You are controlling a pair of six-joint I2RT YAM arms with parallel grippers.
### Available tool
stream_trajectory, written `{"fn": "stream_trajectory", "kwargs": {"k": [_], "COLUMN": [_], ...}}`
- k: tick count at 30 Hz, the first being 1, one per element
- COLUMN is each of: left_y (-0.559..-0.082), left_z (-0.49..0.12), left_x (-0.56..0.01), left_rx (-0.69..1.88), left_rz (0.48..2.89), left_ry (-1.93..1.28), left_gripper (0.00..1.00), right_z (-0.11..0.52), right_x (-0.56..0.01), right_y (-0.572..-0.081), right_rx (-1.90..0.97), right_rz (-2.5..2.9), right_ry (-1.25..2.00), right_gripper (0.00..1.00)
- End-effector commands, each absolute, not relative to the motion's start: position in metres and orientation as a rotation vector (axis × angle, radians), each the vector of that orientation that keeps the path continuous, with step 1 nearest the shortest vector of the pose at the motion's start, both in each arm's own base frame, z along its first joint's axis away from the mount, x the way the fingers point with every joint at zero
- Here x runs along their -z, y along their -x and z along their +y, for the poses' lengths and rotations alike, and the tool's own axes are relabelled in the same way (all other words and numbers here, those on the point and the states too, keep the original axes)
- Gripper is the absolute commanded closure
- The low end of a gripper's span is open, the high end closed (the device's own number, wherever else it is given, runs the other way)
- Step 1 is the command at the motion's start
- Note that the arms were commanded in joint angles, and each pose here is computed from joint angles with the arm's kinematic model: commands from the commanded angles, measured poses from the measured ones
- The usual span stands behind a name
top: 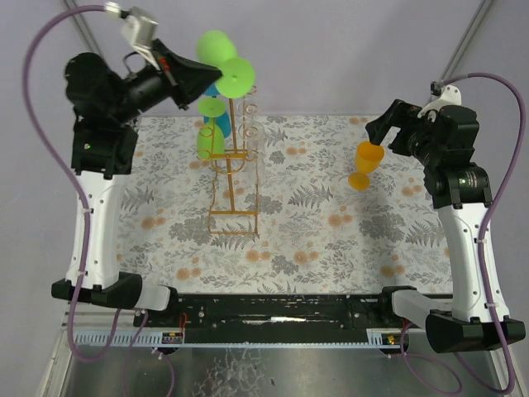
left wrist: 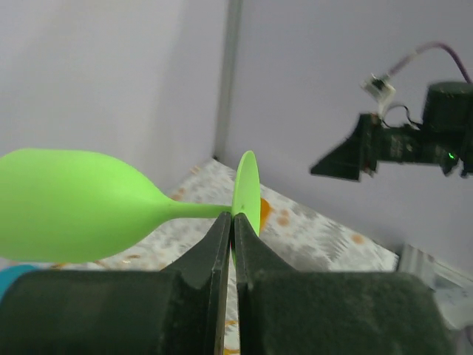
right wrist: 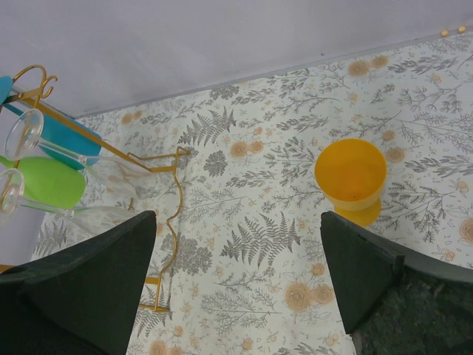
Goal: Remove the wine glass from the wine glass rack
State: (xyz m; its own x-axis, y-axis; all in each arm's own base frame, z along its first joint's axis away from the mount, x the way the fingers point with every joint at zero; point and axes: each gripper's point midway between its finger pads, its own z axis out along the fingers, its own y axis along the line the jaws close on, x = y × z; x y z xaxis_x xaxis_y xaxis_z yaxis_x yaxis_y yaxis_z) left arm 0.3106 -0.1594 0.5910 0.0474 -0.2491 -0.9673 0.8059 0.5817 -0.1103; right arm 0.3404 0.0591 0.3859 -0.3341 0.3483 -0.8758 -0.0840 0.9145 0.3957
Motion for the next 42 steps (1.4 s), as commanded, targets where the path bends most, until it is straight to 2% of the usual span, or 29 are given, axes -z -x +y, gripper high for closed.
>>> {"fn": "stream_trajectory", "kwargs": {"k": [1, 6, 15, 30, 42], "left_y": [-0.306, -0.288, -0.255, -0.199, -0.213], "left_z": [-0.201, -0.258, -0.302, -0.373, -0.394], "left_x": [-0.570, -0.527, -0.477, -0.400, -0.330], "left_rx": [0.817, 0.800, 0.664, 0.350, -0.095], "left_rz": [1.309, 1.351, 1.360, 1.182, 1.009], "left_ry": [-0.632, -0.763, -0.998, -1.457, -1.611], "left_gripper": [1.00, 1.00, 1.00, 1.00, 1.00], "right_z": [0.051, 0.043, 0.033, 0.028, 0.061], "right_x": [-0.413, -0.408, -0.417, -0.419, -0.392], "right_y": [-0.333, -0.330, -0.322, -0.308, -0.286], "right_rx": [-0.405, -0.367, -0.314, -0.263, -0.442], "right_rz": [1.800, 1.821, 1.806, 1.835, 1.903], "right_ry": [-0.202, -0.238, -0.266, -0.229, -0.106], "right_gripper": [0.01, 0.01, 0.01, 0.01, 0.01]}}
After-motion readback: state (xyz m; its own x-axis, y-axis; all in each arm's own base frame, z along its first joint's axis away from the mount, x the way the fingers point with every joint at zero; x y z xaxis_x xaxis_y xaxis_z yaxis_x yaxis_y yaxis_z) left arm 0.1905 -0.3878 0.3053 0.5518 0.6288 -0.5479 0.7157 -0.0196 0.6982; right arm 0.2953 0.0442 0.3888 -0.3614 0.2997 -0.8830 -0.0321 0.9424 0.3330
